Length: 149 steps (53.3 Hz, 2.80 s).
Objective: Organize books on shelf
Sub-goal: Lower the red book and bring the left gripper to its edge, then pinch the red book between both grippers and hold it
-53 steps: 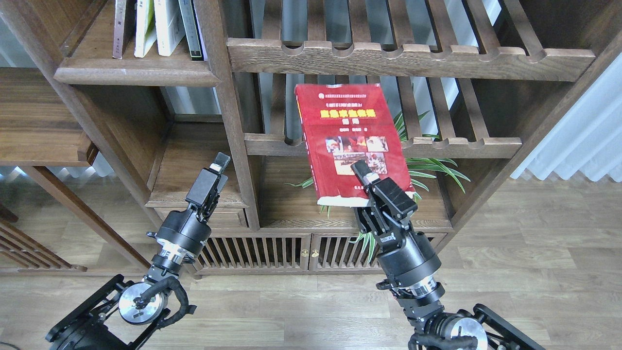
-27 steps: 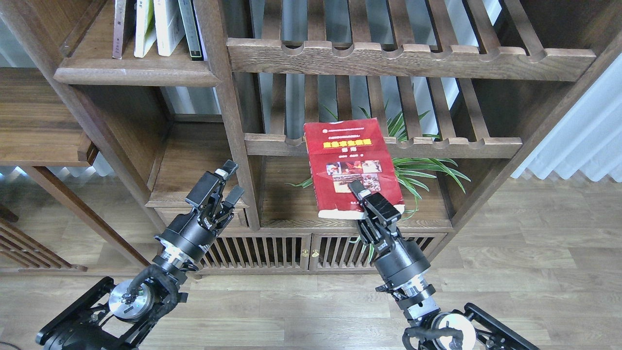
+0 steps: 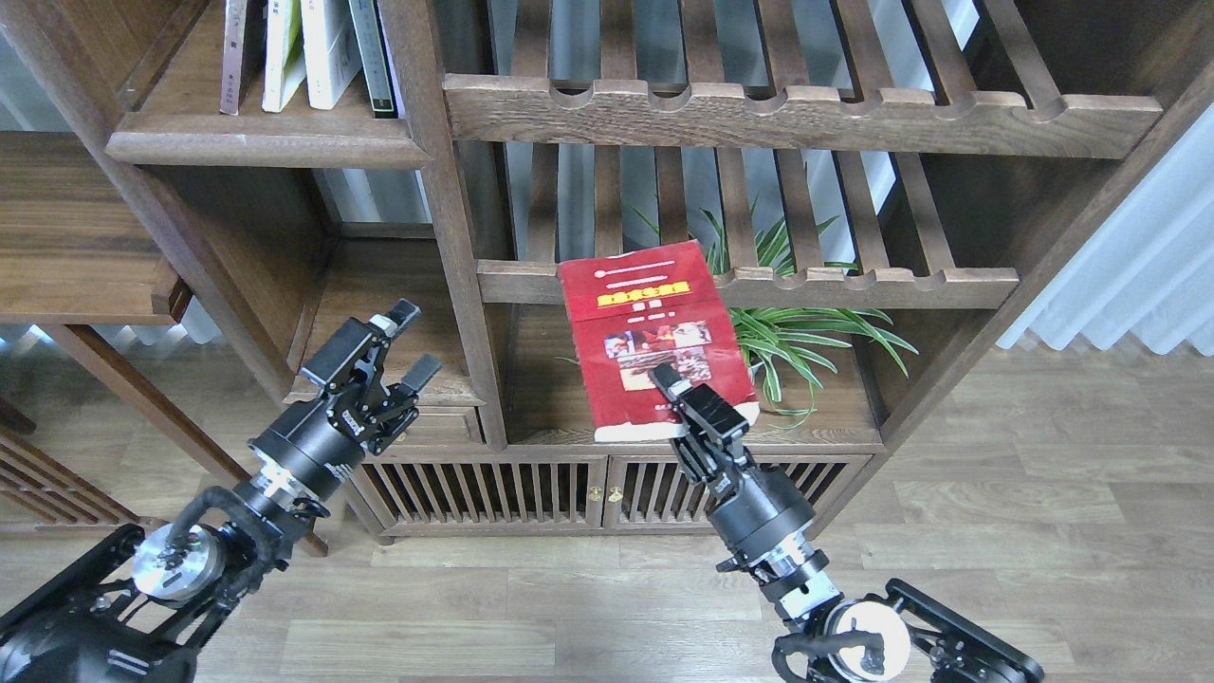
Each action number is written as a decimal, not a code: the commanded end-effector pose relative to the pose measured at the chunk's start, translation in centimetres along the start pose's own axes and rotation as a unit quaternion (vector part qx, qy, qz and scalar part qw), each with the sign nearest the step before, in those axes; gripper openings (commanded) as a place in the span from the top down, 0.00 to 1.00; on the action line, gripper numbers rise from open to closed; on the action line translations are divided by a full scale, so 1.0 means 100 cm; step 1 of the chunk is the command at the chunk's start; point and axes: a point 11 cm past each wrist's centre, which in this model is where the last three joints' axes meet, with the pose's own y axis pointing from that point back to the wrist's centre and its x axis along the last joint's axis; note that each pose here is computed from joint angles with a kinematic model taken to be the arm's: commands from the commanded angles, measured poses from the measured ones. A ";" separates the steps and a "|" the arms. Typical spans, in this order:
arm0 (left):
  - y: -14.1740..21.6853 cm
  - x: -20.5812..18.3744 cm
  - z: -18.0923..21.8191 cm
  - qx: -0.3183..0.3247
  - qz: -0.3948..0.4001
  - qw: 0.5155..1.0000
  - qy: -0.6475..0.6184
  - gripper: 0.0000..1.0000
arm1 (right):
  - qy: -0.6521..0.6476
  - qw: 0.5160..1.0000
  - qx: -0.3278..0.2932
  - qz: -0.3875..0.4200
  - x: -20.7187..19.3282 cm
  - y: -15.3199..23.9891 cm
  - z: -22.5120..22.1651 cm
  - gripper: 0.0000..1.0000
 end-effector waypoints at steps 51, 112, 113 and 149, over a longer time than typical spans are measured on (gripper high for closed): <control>-0.019 0.009 -0.045 0.060 0.007 0.998 0.028 0.02 | -0.004 0.999 -0.041 -0.005 0.002 -0.007 0.033 0.95; -0.018 0.014 -0.063 0.096 0.018 0.995 0.025 0.12 | -0.001 0.998 -0.058 -0.002 0.004 -0.004 0.041 0.95; -0.019 0.013 -0.064 0.097 0.017 0.995 0.025 0.13 | -0.001 0.998 -0.058 -0.002 0.004 -0.004 0.041 0.95; -0.018 0.004 -0.057 0.123 0.026 0.992 -0.006 0.31 | -0.003 0.998 -0.060 -0.005 0.002 -0.006 0.043 0.95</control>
